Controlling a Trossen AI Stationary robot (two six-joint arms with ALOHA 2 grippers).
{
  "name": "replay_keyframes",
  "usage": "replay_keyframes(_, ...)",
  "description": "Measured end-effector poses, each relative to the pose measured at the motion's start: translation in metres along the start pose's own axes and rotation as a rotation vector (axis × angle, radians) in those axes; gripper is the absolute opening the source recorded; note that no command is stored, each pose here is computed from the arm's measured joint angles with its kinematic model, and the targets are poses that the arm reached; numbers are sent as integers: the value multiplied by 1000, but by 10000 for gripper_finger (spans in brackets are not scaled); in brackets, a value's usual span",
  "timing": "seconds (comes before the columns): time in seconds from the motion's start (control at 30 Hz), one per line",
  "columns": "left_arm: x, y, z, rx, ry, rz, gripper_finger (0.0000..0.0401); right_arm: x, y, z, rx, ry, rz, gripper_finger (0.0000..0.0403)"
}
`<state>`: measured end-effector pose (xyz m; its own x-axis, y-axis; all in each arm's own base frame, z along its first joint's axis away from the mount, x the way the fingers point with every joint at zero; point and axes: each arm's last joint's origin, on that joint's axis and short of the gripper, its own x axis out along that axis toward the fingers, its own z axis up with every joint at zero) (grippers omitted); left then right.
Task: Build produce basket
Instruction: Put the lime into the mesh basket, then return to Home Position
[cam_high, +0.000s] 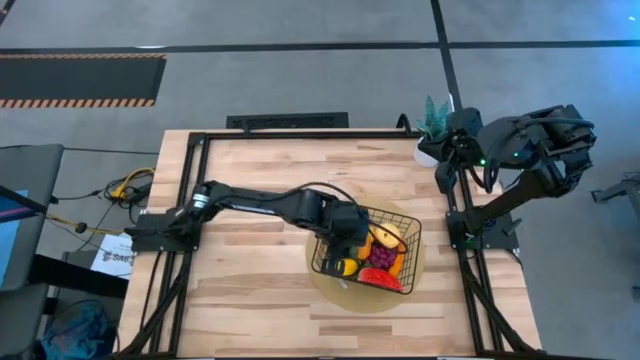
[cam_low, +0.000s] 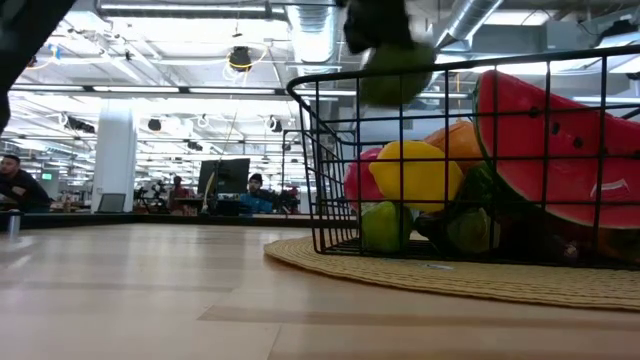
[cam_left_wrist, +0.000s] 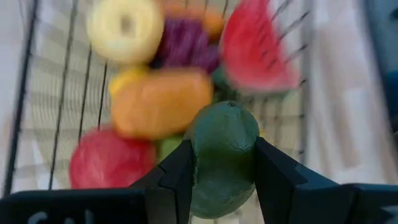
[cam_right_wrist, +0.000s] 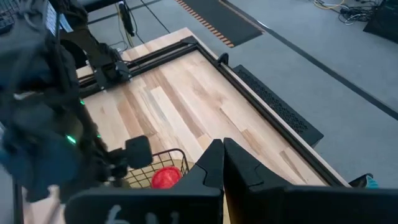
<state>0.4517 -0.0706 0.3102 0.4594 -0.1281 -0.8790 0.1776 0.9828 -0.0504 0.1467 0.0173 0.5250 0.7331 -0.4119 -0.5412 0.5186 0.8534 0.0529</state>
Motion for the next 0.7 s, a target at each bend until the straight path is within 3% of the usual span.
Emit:
replay_keyframes(0.17, 24, 5, -10, -12, 139, 55, 107, 0, 0, 0, 0, 2, 3, 17)
replay_keyframes(0.37, 26, 5, -10, -19, 138, 66, 111, 0, 0, 0, -1, 2, 4, 17)
replay_keyframes(0.7, 25, 5, -8, -16, 117, 84, 235, 0, 0, 0, -9, 2, 4, 17)
